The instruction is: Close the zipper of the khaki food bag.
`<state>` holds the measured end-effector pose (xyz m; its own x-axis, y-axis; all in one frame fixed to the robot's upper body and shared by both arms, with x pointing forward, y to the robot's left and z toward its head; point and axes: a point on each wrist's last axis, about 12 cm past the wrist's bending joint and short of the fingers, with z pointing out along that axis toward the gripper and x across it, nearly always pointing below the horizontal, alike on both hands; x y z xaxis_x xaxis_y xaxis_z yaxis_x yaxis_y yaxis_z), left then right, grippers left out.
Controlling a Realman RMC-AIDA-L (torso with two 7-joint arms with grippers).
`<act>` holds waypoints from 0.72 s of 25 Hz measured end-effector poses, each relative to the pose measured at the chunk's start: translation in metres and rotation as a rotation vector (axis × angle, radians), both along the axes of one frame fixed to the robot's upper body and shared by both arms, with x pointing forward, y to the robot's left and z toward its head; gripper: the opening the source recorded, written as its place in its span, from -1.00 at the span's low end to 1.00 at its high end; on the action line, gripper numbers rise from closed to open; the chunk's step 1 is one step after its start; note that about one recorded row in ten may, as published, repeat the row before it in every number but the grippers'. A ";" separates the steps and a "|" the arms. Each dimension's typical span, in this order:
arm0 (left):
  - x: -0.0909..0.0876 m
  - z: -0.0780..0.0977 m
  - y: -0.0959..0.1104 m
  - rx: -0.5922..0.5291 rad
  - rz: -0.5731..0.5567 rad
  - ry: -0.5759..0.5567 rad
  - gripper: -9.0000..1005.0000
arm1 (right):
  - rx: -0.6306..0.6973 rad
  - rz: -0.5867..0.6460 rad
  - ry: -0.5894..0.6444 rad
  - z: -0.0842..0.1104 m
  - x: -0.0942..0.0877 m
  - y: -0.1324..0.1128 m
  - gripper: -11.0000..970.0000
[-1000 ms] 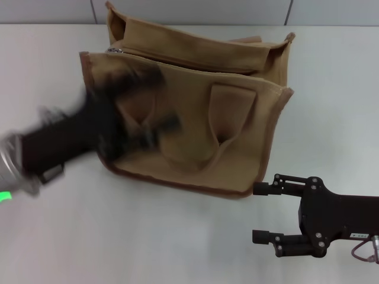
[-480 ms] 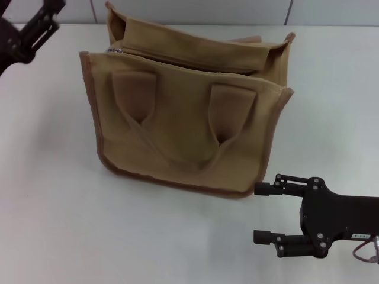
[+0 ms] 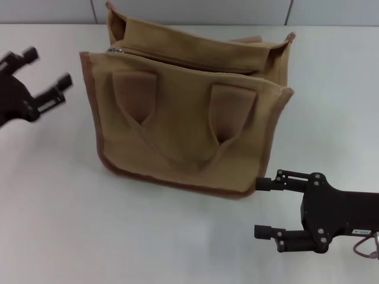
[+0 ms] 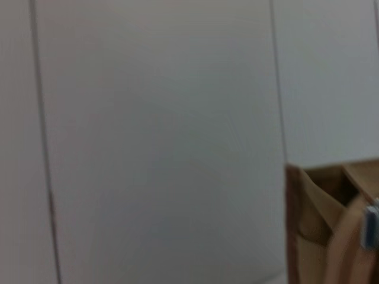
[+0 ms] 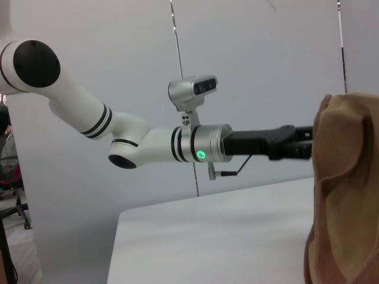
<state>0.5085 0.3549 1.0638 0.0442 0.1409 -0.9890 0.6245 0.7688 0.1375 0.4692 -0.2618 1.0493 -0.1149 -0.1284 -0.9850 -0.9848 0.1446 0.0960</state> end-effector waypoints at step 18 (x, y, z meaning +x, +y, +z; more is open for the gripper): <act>0.030 0.004 -0.037 0.082 -0.066 -0.033 0.45 | 0.004 -0.007 0.012 -0.001 -0.002 -0.001 0.60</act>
